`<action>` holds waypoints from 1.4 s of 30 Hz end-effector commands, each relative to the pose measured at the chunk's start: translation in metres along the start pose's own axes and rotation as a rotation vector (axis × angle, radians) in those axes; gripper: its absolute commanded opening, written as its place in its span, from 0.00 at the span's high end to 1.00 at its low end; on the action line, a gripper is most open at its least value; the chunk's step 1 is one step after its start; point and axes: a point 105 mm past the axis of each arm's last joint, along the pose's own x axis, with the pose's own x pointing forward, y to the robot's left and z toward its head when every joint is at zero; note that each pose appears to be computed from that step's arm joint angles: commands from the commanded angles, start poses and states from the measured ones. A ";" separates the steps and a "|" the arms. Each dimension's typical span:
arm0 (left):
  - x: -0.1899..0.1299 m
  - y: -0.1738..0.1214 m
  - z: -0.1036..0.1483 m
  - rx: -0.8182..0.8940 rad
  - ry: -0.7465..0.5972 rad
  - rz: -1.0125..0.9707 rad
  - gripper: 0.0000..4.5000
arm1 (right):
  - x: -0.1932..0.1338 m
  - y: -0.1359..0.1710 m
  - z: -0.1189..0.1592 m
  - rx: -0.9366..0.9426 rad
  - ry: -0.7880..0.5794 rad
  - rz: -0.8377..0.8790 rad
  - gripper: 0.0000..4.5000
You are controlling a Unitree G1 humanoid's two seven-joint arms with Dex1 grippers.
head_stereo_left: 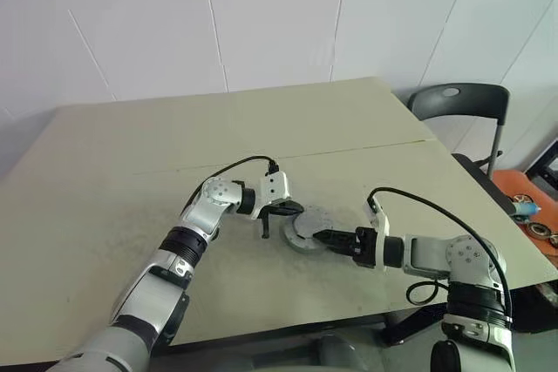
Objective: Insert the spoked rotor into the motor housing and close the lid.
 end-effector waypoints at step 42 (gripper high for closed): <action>-0.112 0.055 -0.030 -1.185 -0.697 0.671 0.65 | 0.008 0.055 0.097 0.068 -0.573 0.280 0.72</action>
